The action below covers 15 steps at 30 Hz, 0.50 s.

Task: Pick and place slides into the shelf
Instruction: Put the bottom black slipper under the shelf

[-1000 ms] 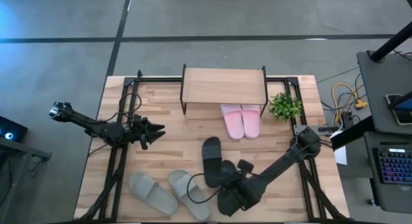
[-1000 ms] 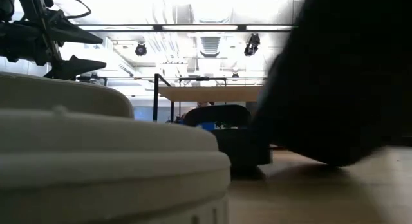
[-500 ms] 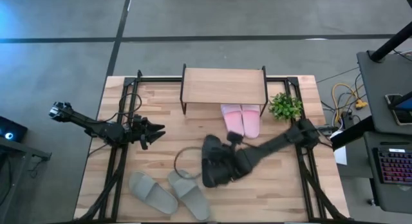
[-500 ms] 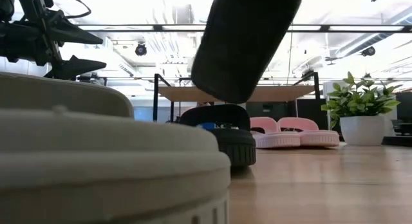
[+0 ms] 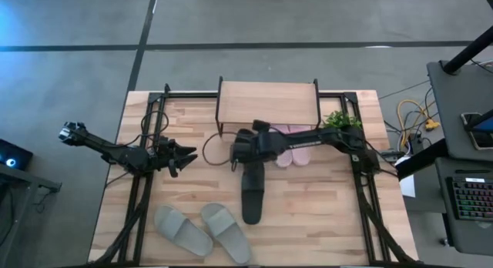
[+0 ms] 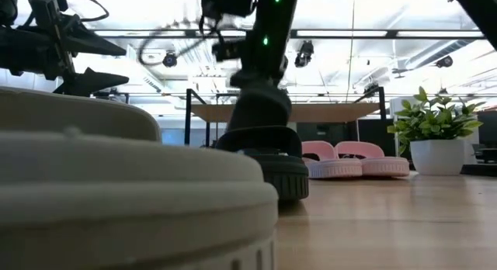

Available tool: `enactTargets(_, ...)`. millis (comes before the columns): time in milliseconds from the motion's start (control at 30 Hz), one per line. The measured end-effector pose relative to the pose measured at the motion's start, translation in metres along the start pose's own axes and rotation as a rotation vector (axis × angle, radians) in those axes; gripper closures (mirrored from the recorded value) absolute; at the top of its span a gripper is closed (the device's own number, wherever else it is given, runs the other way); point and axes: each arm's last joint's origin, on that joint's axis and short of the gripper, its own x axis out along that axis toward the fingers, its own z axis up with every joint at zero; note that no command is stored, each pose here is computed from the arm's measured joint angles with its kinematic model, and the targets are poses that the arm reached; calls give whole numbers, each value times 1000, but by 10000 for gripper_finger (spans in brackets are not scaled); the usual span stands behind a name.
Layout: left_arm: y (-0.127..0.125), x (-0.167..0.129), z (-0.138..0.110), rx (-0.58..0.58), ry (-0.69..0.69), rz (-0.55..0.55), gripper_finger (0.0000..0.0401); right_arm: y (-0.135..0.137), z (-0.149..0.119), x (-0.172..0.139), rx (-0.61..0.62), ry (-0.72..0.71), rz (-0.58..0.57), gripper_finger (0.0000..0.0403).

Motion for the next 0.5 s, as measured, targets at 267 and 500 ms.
enactTargets(267, 0, 0, 0, -1, -1, -1, 177, 2, -2, 21, -19, 37, -34, 390)
enactTargets(500, 0, 0, 0, -1, -1, -1, 177, 7, -15, 37, -4, 86, -102, 364)
